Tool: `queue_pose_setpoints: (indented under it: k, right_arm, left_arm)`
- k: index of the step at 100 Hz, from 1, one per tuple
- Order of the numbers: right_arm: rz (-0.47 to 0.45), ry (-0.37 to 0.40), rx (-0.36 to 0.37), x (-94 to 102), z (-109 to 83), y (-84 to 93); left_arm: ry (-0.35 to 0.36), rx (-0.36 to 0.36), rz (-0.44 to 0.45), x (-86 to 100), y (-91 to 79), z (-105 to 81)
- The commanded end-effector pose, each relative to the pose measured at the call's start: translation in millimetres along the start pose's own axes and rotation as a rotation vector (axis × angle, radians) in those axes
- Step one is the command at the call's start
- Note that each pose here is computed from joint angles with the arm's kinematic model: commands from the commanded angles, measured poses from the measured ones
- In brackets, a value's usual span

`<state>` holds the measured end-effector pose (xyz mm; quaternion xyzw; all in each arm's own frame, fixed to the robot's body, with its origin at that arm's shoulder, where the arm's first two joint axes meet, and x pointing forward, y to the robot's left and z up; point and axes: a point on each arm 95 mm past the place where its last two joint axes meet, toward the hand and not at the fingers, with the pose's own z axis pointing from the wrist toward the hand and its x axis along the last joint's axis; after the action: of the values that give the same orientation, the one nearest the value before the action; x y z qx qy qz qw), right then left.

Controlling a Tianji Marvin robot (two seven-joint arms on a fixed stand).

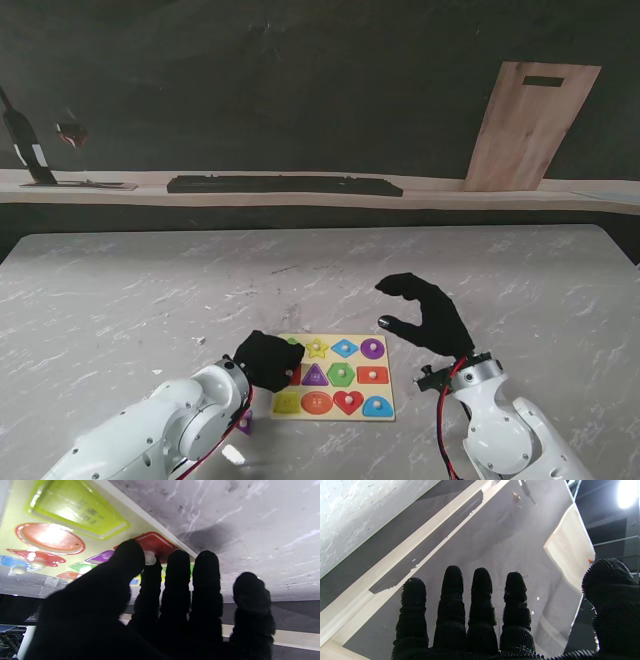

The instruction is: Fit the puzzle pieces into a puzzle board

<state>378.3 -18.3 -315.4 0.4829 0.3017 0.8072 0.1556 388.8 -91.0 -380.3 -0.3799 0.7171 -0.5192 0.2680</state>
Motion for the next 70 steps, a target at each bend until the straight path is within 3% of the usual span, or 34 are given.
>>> queue_pose_setpoints:
  k: [1, 70]
  right_arm:
    - [0.005, 0.008, -0.001, 3.5, -1.6, -3.1]
    - [-0.009, 0.012, 0.012, 3.1, -0.9, -6.7]
  left_arm:
    - [0.006, -0.022, -0.003, 1.0, 11.0, -4.7]
    - [-0.009, 0.095, -0.090, -1.7, 7.4, -16.2]
